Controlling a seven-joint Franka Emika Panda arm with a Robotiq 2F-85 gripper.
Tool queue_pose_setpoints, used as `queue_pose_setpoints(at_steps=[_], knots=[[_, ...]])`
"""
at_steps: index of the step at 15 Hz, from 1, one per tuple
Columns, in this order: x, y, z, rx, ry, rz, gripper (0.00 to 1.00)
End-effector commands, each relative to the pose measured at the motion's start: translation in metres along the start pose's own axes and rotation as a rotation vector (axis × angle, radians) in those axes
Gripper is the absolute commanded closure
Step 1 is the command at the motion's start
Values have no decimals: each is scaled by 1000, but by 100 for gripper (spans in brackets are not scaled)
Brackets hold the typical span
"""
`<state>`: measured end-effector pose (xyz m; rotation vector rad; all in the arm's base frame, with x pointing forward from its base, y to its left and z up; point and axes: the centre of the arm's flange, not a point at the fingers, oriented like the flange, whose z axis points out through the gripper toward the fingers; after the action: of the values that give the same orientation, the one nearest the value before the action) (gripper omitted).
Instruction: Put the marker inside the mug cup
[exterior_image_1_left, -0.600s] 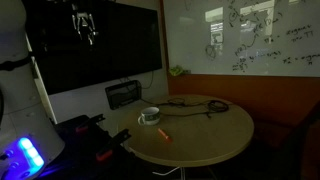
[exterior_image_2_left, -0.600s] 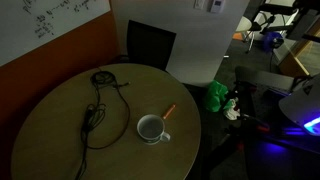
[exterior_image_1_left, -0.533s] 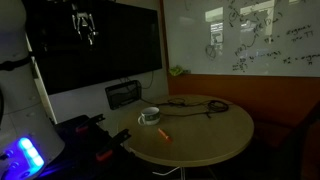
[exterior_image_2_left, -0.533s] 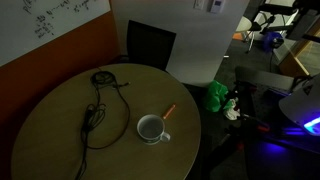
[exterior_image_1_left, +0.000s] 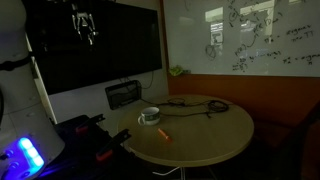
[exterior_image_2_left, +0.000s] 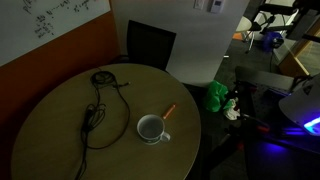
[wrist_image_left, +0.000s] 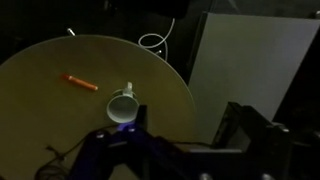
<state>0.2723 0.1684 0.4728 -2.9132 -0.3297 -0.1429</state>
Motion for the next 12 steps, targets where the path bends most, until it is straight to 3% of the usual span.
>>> queue_pose_setpoints(at_steps=[1, 3, 6, 12], knots=[[0, 0, 0, 0, 0, 0, 0], [3, -1, 5, -8, 22, 27, 0], [23, 12, 38, -105, 123, 169, 0], [76, 94, 128, -190, 209, 481, 0]])
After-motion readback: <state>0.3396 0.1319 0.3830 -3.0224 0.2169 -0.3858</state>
